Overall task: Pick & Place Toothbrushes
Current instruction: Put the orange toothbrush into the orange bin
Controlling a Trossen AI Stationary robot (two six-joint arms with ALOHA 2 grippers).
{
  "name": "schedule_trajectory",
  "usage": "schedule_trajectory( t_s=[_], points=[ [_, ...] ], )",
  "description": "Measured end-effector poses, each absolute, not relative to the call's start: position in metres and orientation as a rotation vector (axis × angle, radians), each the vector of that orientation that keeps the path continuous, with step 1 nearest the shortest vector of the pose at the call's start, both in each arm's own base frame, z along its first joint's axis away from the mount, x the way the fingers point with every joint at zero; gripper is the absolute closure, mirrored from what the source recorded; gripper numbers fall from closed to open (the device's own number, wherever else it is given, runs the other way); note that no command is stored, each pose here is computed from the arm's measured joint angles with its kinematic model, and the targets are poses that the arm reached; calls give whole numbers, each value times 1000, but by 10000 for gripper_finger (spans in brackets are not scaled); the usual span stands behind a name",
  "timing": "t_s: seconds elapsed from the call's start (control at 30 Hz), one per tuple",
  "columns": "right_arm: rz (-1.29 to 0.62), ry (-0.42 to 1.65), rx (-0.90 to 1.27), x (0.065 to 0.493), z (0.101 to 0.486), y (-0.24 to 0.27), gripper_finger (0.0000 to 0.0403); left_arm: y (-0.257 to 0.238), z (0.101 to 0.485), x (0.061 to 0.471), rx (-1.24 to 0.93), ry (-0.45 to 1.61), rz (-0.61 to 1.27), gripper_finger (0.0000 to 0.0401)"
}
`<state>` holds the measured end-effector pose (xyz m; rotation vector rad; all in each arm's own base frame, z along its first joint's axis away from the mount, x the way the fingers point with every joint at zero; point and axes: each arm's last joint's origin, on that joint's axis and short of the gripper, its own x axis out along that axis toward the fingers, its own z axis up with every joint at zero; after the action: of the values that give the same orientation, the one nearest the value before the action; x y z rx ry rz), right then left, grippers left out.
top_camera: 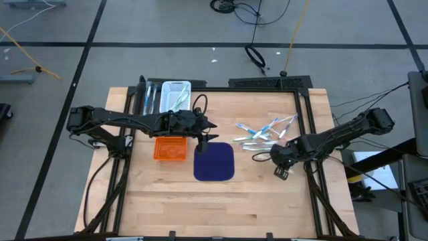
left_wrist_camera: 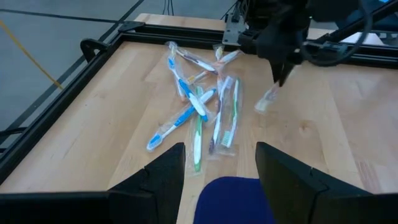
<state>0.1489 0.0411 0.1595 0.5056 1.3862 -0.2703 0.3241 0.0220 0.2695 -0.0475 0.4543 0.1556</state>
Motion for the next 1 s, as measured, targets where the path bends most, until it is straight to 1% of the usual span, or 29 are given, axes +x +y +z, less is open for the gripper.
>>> schedule_trajectory(
  t_s=[0.13,0.27,0.47,0.77,1.0],
  points=[
    [-213,1272,462,163,174,43,393,22,270,324,-48,454,156,203],
    [-223,1137,392,175,187,44,393,22,270,325,-50,443,156,203],
    [-184,857,287,194,204,45,393,22,274,326,-55,403,155,203],
    [-166,435,129,219,235,46,393,21,285,330,-56,278,141,203],
    [-215,198,64,227,258,43,393,13,296,333,-39,166,69,203]
  ],
)
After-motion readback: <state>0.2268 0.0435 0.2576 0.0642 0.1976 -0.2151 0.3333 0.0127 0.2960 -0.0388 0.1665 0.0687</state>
